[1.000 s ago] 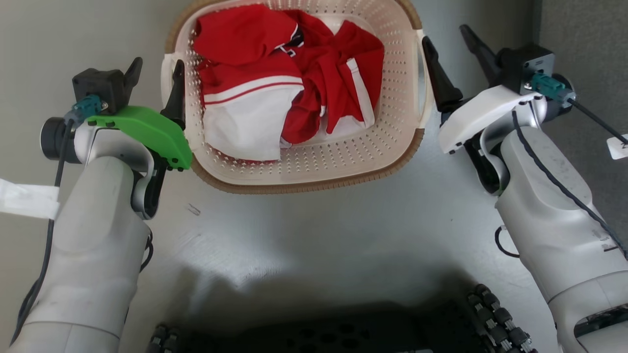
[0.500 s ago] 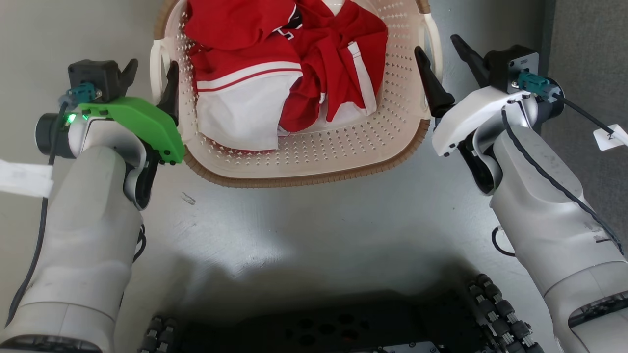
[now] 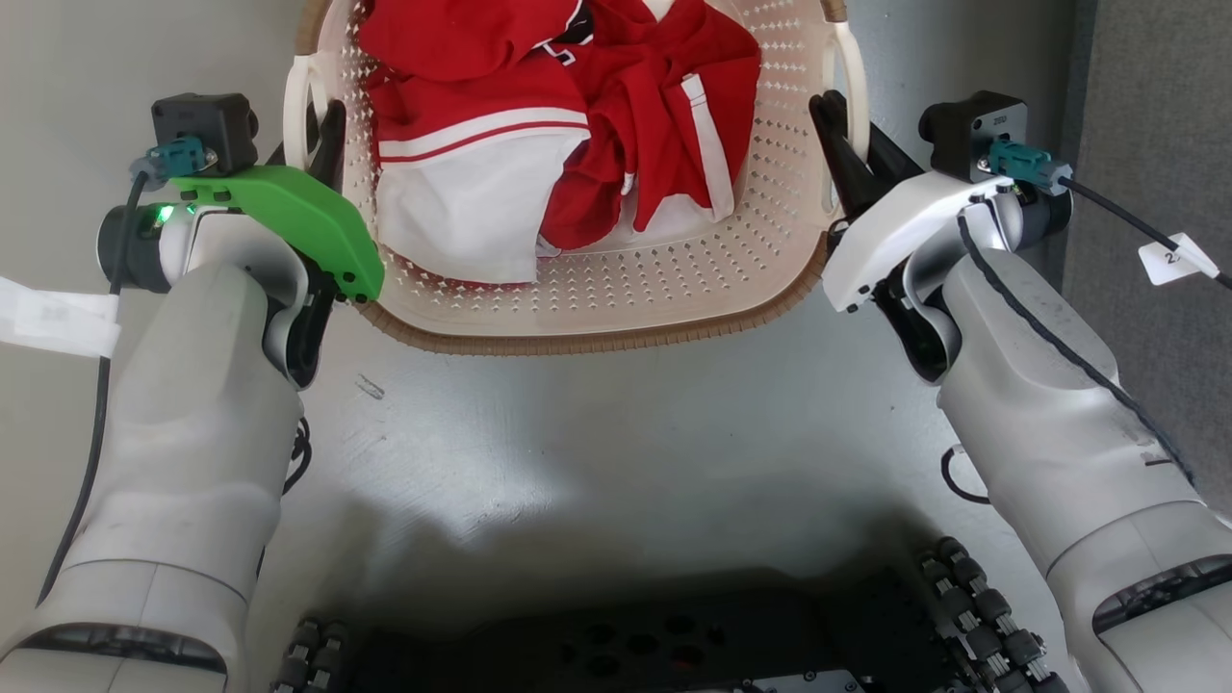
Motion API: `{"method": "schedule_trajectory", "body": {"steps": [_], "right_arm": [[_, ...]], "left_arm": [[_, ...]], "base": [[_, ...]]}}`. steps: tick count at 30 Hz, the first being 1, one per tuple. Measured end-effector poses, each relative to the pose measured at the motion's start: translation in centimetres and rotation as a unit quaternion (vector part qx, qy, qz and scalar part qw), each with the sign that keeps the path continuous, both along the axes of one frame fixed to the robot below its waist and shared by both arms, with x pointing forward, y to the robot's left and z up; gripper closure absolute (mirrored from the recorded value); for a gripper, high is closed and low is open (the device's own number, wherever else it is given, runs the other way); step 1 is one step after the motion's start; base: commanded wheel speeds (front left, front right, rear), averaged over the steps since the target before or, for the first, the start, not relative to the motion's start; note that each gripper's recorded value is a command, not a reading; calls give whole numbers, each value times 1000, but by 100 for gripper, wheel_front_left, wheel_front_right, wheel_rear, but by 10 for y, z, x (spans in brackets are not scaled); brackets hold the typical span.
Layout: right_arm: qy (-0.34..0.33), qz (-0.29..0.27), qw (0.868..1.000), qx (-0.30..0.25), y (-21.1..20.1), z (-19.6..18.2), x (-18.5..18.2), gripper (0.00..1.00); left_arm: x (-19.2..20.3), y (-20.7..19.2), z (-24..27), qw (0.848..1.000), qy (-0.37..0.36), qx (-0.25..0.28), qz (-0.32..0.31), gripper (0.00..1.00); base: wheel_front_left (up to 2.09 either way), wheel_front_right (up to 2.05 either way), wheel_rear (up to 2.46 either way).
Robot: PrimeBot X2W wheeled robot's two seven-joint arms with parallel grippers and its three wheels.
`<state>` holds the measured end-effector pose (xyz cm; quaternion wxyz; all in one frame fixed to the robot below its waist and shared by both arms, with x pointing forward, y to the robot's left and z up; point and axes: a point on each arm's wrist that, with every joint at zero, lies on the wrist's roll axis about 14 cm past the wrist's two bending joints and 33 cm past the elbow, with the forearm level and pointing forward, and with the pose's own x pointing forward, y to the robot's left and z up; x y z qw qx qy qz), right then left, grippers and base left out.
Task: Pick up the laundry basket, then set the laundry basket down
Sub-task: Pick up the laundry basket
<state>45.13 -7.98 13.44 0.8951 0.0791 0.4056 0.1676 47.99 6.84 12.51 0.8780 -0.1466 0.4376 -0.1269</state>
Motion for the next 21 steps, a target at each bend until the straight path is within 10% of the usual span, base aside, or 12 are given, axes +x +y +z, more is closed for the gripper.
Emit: {"method": "schedule_trajectory", "body": {"steps": [21], "right_arm": [[-1,-2,1000,-7,-3,27,3,100]], "left_arm": [[-2,-3,30,1000,-5,0,8,100]], "base": [[0,0,0]]}}
